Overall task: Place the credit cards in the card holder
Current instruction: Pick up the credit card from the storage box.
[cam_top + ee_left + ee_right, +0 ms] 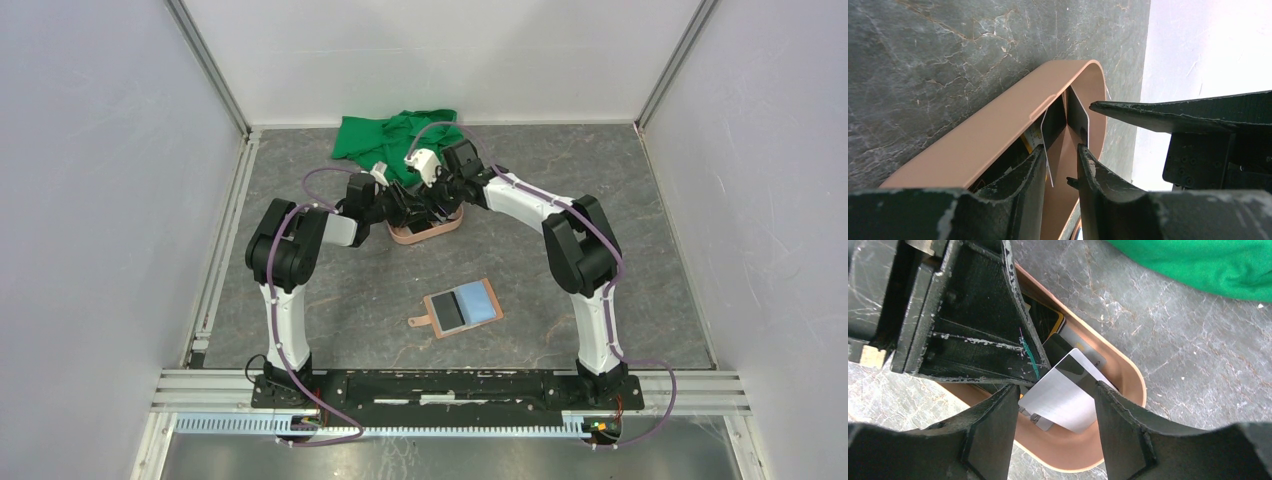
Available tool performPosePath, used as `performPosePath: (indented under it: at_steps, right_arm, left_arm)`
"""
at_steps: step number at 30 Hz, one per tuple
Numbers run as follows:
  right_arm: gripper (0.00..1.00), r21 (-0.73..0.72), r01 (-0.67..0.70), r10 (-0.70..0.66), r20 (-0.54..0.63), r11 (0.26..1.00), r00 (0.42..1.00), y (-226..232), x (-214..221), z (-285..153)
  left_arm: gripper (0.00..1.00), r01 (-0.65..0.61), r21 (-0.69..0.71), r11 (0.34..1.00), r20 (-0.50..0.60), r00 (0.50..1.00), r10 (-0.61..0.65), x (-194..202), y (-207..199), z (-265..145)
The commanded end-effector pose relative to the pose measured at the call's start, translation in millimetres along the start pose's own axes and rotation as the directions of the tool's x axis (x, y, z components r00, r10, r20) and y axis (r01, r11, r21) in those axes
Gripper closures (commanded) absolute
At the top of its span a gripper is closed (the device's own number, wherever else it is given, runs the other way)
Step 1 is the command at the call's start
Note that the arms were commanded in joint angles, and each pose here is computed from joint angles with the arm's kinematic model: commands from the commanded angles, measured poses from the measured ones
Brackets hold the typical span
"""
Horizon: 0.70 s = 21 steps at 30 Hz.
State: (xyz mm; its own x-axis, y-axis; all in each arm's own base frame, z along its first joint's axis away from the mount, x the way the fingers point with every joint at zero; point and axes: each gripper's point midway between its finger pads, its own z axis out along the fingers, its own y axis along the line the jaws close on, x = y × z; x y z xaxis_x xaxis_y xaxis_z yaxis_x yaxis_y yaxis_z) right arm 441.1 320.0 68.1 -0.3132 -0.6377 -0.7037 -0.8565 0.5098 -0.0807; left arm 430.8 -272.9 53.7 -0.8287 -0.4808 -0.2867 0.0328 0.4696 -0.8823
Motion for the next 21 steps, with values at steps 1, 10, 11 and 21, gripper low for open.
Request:
performPosePath:
  at_steps: [1, 10, 11, 21]
  right_arm:
    - [0.39, 0.087, 0.043, -0.046, 0.032, 0.995, 0.998, -14.0, -18.0, -21.6]
    - [0.52, 0.142, 0.072, -0.079, 0.047, 0.987, 0.996, -22.6, -27.7, -37.1]
    - [0.53, 0.147, 0.073, -0.081, 0.049, 0.986, 0.996, -23.5, -28.7, -38.2]
    - [0.71, 0.199, 0.097, -0.106, 0.034, 0.975, 0.994, -33.5, -27.8, -43.6]
  left_arm:
    - [0.63, -0.025, 0.032, 0.999, -0.001, 1.000, 0.025, -4.1, -10.6, 4.5]
    - [0.63, -0.027, 0.035, 0.999, 0.001, 1.000, 0.027, -5.8, -11.4, 6.1]
    - [0.63, -0.026, 0.034, 0.999, 0.001, 1.000, 0.026, -5.6, -11.0, 6.4]
    - [0.62, -0.029, 0.035, 0.999, 0.004, 1.000, 0.029, -7.1, -11.9, 6.8]
